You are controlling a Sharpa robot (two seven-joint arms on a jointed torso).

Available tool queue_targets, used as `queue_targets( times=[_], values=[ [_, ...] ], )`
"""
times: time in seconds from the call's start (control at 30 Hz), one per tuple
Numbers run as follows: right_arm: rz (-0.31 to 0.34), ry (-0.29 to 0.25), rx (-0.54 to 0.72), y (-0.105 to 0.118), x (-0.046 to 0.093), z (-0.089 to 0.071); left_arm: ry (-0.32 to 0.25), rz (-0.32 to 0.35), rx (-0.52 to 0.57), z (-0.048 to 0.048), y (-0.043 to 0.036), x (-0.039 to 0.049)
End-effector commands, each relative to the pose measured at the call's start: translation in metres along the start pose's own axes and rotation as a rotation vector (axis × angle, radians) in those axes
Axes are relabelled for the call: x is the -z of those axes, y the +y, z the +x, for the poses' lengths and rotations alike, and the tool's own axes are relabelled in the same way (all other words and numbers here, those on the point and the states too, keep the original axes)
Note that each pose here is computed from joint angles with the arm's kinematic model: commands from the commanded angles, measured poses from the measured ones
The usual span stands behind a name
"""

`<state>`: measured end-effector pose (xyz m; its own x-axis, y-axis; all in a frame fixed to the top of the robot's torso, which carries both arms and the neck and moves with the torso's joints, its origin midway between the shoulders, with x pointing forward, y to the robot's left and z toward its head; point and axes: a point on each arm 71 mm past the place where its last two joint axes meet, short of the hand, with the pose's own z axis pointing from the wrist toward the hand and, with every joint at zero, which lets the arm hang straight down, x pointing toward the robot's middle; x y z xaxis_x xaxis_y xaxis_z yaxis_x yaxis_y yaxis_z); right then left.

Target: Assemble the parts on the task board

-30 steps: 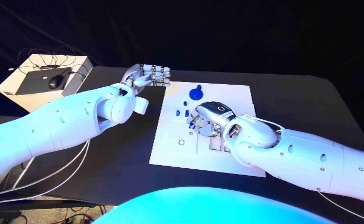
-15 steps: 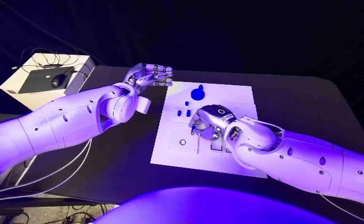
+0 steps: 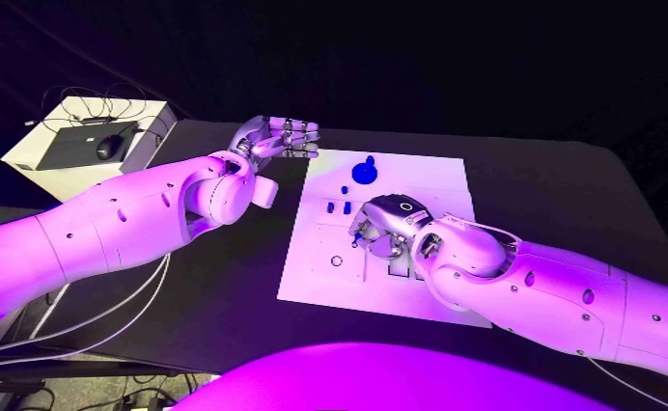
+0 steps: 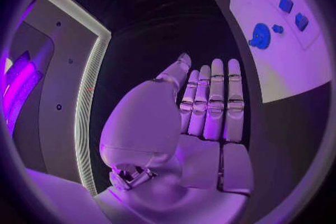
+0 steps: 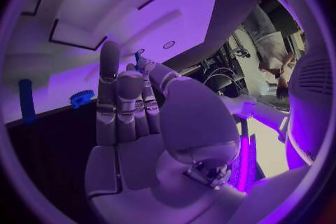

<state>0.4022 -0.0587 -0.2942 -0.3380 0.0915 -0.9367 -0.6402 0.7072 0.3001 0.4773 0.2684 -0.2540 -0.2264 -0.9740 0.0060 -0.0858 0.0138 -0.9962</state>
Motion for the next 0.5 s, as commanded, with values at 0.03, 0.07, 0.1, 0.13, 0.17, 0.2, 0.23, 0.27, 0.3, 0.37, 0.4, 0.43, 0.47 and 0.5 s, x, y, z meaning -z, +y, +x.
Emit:
queue_targets(
  times=[0.03,0.07,0.1,0.13,0.17,0.2,0.23,0.27,0.3,0.37,0.4,0.43,0.47,0.5],
  values=[
    [0.000,0.008,0.015,0.0005,-0.0004,0.0021,0.008,0.017,0.006,0.0018,-0.0018,-0.0002],
    [-0.001,0.008,0.015,0.0008,-0.0004,0.0022,0.008,0.016,0.005,0.0018,-0.0018,-0.0001],
    [-0.002,0.008,0.014,0.0012,-0.0003,0.0023,0.008,0.016,0.005,0.0017,-0.0017,-0.0001],
    [-0.003,0.008,0.014,0.0016,-0.0002,0.0024,0.008,0.016,0.005,0.0016,-0.0017,-0.0001],
    [-0.005,0.009,0.013,0.0022,-0.0002,0.0025,0.007,0.016,0.005,0.0014,-0.0017,0.0000],
    [-0.007,0.009,0.013,0.0028,-0.0001,0.0025,0.007,0.016,0.005,0.0013,-0.0017,0.0000],
    [-0.008,0.009,0.012,0.0034,0.0001,0.0026,0.006,0.016,0.005,0.0012,-0.0017,0.0000],
    [-0.009,0.009,0.011,0.0037,0.0002,0.0026,0.006,0.016,0.005,0.0012,-0.0017,0.0000],
    [-0.010,0.009,0.011,0.0042,0.0004,0.0026,0.007,0.016,0.005,0.0012,-0.0017,0.0000],
    [-0.012,0.010,0.010,0.0045,0.0006,0.0027,0.007,0.015,0.005,0.0011,-0.0016,0.0000],
    [-0.012,0.010,0.010,0.0045,0.0008,0.0028,0.007,0.015,0.005,0.0012,-0.0016,-0.0001],
    [-0.011,0.011,0.010,0.0042,0.0009,0.0029,0.007,0.015,0.005,0.0013,-0.0016,-0.0001],
    [-0.011,0.012,0.011,0.0039,0.0010,0.0030,0.007,0.014,0.006,0.0013,-0.0015,-0.0001],
    [-0.009,0.013,0.011,0.0034,0.0011,0.0032,0.008,0.014,0.006,0.0014,-0.0015,-0.0002]
  ],
)
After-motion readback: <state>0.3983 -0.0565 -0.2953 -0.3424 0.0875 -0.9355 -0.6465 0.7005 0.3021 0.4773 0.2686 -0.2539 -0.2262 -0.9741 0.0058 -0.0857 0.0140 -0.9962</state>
